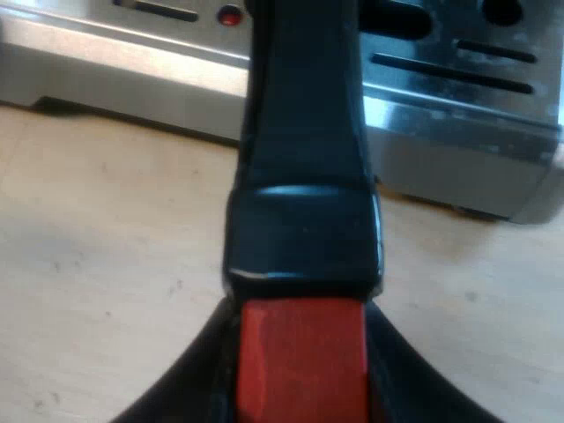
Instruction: Grind coffee beans and then tamp
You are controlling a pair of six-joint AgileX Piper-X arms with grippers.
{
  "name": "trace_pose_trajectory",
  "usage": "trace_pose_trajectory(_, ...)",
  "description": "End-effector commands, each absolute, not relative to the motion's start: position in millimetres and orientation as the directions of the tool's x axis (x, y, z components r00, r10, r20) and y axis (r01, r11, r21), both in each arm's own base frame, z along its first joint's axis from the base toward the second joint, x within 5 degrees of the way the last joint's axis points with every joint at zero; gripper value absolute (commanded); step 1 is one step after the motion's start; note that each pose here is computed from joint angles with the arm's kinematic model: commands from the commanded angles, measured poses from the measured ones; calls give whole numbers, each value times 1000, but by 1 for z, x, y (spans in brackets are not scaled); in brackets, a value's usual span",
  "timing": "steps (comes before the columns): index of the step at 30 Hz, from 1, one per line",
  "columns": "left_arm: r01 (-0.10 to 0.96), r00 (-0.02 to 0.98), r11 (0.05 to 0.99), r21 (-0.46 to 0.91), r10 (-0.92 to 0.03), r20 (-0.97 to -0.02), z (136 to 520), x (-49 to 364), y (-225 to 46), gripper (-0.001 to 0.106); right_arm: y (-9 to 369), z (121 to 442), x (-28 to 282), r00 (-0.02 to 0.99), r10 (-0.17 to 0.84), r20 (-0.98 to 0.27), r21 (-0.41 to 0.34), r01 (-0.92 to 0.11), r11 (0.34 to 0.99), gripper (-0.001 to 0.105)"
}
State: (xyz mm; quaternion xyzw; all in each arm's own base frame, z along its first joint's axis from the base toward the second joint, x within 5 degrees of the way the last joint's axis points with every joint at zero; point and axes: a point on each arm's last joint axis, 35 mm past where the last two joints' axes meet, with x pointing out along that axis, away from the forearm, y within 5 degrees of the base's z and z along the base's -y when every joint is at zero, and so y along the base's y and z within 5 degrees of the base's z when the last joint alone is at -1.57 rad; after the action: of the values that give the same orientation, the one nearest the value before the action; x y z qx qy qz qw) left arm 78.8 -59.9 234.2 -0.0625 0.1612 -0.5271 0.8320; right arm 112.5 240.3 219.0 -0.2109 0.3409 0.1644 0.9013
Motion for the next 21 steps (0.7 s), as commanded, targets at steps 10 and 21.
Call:
trace_pose_trajectory(10, 854, 428, 460, -245, -887, -172, 244, 80, -60, 78, 212, 241, 72, 712, 244, -659, -275, -529, 802, 0)
trace_pose_trajectory(21, 804, 472, 549, -229, -823, -316, 279, 64, -50, 78, 182, 240, 49, 647, 369, -667, -305, -689, 658, 0)
